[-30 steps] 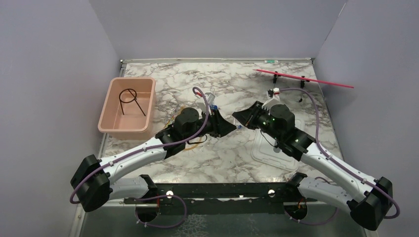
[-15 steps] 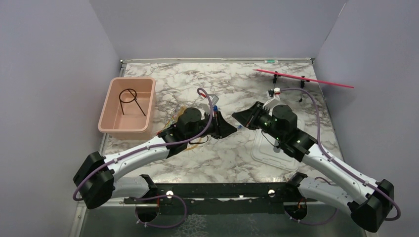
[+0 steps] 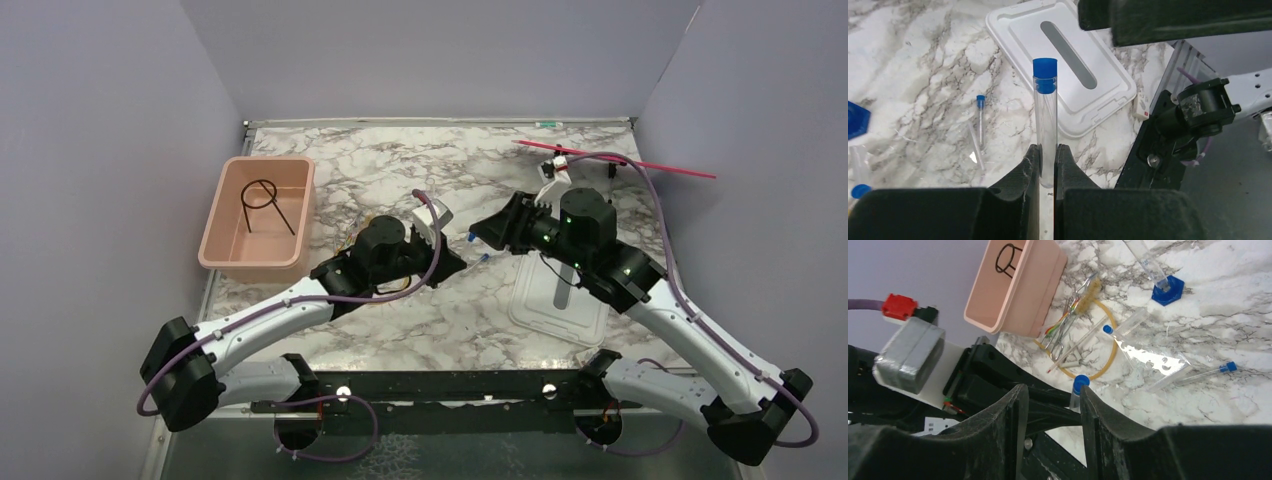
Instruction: Organize the chemistry lab equipment
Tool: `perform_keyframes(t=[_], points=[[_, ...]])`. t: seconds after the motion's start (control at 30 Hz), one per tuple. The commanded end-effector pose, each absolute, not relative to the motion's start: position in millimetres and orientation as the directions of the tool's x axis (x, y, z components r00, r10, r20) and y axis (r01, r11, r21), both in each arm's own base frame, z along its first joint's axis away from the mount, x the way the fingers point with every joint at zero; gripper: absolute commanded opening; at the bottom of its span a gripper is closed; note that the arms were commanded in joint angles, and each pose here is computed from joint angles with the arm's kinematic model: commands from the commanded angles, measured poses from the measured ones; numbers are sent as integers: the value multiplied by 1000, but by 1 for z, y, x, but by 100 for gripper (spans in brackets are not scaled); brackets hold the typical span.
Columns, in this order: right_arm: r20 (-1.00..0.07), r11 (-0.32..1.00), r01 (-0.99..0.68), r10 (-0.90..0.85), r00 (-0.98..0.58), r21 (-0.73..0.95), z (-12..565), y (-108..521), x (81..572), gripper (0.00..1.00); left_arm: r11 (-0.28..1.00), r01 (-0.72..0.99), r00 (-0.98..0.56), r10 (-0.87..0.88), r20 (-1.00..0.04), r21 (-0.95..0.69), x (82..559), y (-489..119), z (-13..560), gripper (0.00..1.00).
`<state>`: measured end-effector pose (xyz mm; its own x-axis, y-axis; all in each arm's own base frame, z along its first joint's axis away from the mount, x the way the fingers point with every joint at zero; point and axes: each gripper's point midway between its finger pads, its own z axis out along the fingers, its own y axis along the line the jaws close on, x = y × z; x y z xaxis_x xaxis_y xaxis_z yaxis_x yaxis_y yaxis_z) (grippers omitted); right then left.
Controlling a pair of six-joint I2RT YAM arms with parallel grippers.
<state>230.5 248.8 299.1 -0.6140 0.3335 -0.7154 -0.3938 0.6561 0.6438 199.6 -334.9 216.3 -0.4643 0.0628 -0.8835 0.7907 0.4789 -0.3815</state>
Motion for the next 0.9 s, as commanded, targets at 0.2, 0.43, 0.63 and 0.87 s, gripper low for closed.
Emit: perform_keyframes(t=[0.2,0.43,0.63,0.87], points=[[-644,668,-408,142,-751,623,275,257,203,51,366,916,-218,108,-970,-165,185,-325,259,1],[-639,614,-441,139,-757,655,286,267,200,40,349,926,-197,126,-972,-142,181,-322,262,1],[-626,575,-459,122,-771,678,288,276,197,41,337,932,-188,129,-974,-136,178,-321,264,1],[-632,559,-472,125,-765,682,288,280,198,26,344,926,-212,143,-967,-152,177,-319,258,1]])
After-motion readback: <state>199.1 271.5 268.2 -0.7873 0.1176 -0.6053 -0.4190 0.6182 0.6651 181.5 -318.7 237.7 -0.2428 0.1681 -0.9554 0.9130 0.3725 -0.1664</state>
